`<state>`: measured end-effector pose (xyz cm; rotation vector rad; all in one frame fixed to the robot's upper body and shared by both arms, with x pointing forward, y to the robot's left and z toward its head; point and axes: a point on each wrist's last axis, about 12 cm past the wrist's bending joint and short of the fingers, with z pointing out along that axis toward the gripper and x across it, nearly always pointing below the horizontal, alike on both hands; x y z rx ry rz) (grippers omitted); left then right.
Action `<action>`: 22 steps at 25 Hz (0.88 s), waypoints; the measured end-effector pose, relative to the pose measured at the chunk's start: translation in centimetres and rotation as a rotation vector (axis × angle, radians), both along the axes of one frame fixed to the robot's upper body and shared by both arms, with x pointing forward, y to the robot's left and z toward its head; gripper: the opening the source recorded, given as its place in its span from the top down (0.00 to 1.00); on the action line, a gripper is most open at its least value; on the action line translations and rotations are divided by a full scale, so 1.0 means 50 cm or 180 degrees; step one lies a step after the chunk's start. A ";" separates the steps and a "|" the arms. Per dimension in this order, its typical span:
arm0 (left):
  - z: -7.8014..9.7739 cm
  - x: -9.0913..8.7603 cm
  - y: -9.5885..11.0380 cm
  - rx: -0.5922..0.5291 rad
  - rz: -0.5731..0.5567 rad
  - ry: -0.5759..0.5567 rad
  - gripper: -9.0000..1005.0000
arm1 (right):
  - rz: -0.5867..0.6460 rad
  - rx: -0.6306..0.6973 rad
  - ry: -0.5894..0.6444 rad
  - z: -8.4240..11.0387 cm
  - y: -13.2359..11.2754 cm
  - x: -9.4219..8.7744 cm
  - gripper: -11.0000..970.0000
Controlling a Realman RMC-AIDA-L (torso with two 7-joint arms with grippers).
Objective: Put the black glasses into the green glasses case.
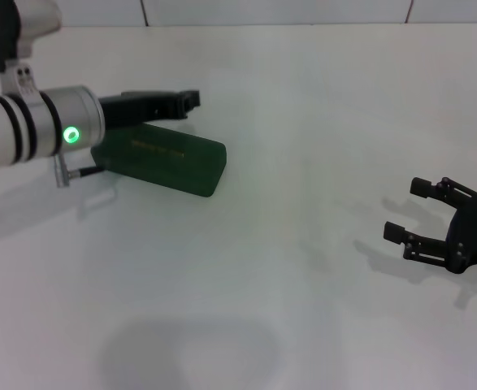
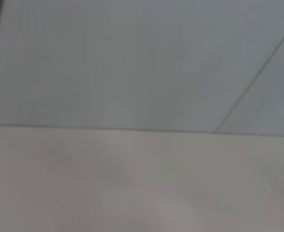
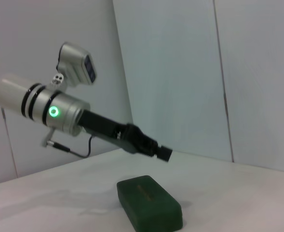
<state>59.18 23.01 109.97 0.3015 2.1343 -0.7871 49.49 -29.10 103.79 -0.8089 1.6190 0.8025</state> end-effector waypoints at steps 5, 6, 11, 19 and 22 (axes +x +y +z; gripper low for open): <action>0.026 -0.007 0.013 -0.0402 -0.0352 -0.0332 0.86 | 0.0001 0.0000 -0.0001 0.000 0.000 0.000 0.10; 0.027 -0.015 0.015 -0.0504 -0.0492 -0.0605 0.86 | 0.0002 0.0000 -0.0002 0.000 0.000 0.000 0.10; -0.014 -0.055 0.035 -0.0274 -0.0681 -0.1640 0.86 | -0.0007 0.0010 -0.0006 0.001 0.000 0.001 0.10; -0.081 -0.104 0.071 0.0317 -0.0533 -0.1970 0.86 | 0.0035 0.0027 -0.0053 0.008 0.010 0.012 0.10; -0.092 -0.119 0.083 0.0306 -0.0476 -0.1944 0.86 | 0.0051 0.0032 -0.0068 0.010 0.014 0.016 0.10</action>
